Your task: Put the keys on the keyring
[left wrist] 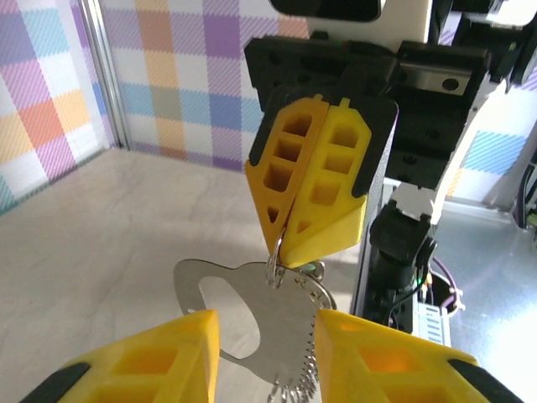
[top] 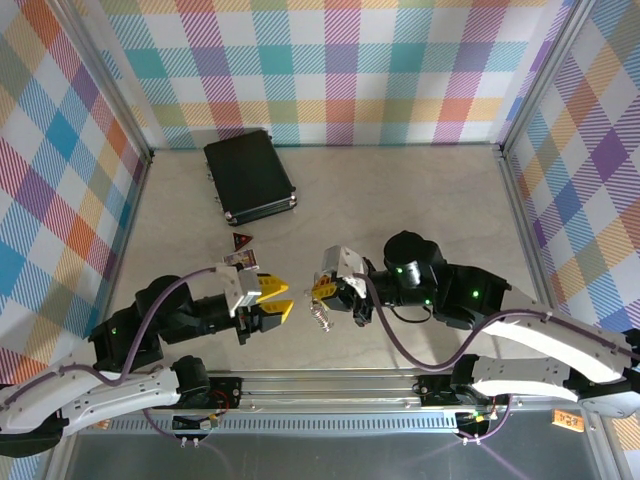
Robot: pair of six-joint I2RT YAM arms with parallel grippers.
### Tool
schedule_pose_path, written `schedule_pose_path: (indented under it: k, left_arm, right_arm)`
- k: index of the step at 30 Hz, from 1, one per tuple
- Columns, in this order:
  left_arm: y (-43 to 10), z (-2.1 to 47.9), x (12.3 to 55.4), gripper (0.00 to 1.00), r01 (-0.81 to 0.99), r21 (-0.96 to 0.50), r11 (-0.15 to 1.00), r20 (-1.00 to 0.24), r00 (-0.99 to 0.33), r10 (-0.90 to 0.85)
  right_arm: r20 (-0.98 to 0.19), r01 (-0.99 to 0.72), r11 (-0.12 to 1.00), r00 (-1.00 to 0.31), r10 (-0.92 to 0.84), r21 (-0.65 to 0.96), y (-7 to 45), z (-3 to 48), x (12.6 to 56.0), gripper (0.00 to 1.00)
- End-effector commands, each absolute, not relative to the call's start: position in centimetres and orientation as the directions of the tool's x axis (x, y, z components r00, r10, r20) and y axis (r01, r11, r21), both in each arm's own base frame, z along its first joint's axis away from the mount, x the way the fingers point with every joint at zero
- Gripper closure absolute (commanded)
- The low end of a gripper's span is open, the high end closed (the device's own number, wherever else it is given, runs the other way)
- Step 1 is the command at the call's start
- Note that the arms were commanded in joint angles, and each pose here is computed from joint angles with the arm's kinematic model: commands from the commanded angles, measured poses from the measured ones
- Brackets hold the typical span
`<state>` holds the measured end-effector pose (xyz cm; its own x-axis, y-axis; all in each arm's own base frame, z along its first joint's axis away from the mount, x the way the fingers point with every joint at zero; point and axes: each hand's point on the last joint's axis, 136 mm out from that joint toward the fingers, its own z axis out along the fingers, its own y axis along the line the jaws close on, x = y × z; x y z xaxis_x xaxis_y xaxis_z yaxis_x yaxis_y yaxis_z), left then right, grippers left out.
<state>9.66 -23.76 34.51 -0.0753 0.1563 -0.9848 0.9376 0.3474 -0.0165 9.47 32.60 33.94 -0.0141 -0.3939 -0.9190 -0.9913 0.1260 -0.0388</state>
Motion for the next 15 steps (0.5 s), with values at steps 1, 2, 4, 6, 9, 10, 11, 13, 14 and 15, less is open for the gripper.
schedule_pose_path:
  k: [1,2,4,6,9,10,11,13,14,15]
  left_arm:
    - [-24.4,34.4,9.1,0.64,0.951,-0.014,0.31,-0.979,-0.076,0.188]
    - [-24.6,34.3,9.2,0.64,0.951,-0.01,0.308,-0.978,-0.074,0.195]
    - [-25.0,34.1,9.4,0.64,0.953,-0.004,0.301,-0.976,-0.07,0.208]
    - [-25.5,33.7,9.4,0.64,0.956,-0.005,0.292,-0.973,-0.072,0.219]
    - [-25.9,33.3,9.5,0.67,0.958,-0.007,0.287,-0.972,-0.074,0.221]
    - [-26.0,33.3,9.5,0.69,0.958,-0.008,0.288,-0.973,-0.074,0.219]
    - [-26.0,33.3,9.5,0.7,0.958,-0.008,0.287,-0.974,-0.072,0.215]
    - [-26.1,33.3,9.6,0.73,0.958,-0.007,0.287,-0.974,-0.071,0.214]
    - [-26.1,33.3,9.6,0.74,0.958,-0.007,0.287,-0.974,-0.071,0.214]
    - [-26.1,33.2,9.7,0.75,0.957,-0.005,0.289,-0.974,-0.07,0.216]
  right_arm:
    - [-0.88,-0.99,0.096,0.043,-0.472,-0.099,32.1,33.1,9.2,1.0]
    - [-0.879,-0.99,0.089,0.053,-0.475,-0.108,32.2,33.2,9.1,1.0]
    - [-0.875,-0.99,0.078,0.066,-0.48,-0.117,32.2,33.4,9.0,1.0]
    - [-0.87,-0.991,0.06,0.077,-0.487,-0.122,32.3,33.4,8.8,1.0]
    - [-0.857,-0.991,0.042,0.085,-0.507,-0.123,32.5,33.0,8.6,1.0]
    - [-0.853,-0.992,0.037,0.086,-0.515,-0.123,32.5,32.8,8.5,1.0]
    - [-0.849,-0.992,0.03,0.088,-0.52,-0.121,32.6,32.7,8.4,1.0]
    - [-0.852,-0.993,0.023,0.09,-0.516,-0.119,32.9,32.7,8.3,1.0]
    - [-0.854,-0.993,0.017,0.091,-0.511,-0.116,33.0,32.7,8.2,1.0]
    - [-0.856,-0.993,0.014,0.091,-0.509,-0.114,33.1,32.7,8.2,1.0]
